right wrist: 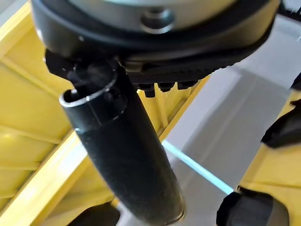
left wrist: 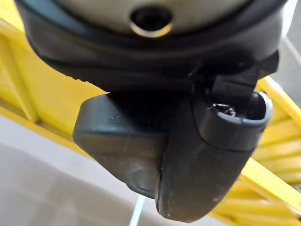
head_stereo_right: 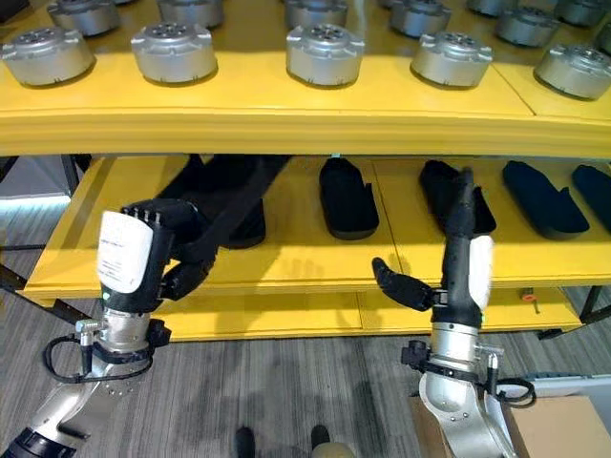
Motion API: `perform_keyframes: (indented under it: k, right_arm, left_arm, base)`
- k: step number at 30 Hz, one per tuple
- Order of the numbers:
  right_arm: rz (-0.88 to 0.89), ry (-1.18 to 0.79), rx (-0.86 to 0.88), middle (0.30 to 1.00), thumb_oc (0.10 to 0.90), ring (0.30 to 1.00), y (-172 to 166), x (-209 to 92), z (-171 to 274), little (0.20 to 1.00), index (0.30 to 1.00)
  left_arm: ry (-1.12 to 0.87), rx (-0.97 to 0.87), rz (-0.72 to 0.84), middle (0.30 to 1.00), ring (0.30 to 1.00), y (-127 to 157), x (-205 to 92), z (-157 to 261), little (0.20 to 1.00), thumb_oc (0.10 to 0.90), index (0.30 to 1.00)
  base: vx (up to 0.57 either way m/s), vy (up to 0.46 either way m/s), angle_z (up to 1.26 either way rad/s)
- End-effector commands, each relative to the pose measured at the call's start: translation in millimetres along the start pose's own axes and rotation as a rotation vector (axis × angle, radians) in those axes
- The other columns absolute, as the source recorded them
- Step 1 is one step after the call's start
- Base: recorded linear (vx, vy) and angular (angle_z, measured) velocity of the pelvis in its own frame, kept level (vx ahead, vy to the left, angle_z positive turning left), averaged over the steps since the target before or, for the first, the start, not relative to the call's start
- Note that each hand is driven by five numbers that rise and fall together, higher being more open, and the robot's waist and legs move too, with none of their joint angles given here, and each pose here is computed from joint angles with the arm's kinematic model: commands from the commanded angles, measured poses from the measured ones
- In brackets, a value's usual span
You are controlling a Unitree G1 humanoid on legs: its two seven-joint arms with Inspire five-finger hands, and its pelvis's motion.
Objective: Move parts from the plastic box to the shelf.
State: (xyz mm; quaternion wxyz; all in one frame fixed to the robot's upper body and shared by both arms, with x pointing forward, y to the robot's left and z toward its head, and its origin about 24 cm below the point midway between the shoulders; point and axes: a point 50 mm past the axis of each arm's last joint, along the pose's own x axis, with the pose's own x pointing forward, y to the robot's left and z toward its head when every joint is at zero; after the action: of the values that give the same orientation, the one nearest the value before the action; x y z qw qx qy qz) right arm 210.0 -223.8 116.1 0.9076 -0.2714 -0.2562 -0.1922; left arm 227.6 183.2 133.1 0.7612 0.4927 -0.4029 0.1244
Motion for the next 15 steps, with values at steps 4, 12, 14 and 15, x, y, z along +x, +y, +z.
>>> perform_keyframes:
  k: [4, 12, 14, 15]
  right_arm:
    - [-0.13, -0.269, 0.011, 1.0, 0.9, 1.0, -18, 20, 36, 1.0, 1.0]
    - [-0.124, -0.3, 0.006, 1.0, 0.9, 1.0, -26, 22, 32, 1.0, 1.0]
    - [-0.126, -0.291, 0.033, 1.0, 0.9, 1.0, -31, 22, 29, 1.0, 1.0]
    - [-0.125, -0.286, 0.05, 1.0, 0.9, 1.0, -36, 24, 27, 1.0, 1.0]
  left_arm:
    - [-0.08, 0.014, 0.32, 0.3, 0.3, 36, 39, 5, 0.3, 0.4, 0.3]
    - [-0.033, 0.065, 0.395, 0.3, 0.3, 41, 45, 2, 0.3, 0.4, 0.3]
    - [-0.011, 0.086, 0.402, 0.3, 0.3, 42, 43, -1, 0.3, 0.4, 0.3]
    - [0.014, 0.099, 0.41, 0.3, 0.3, 44, 42, -5, 0.3, 0.4, 0.3]
  base:
    - [0.1, -0.113, -0.03]
    - [0.07, 0.096, -0.07]
    - [0.13, 0.258, -0.22]
    - [0.09, 0.248, -0.27]
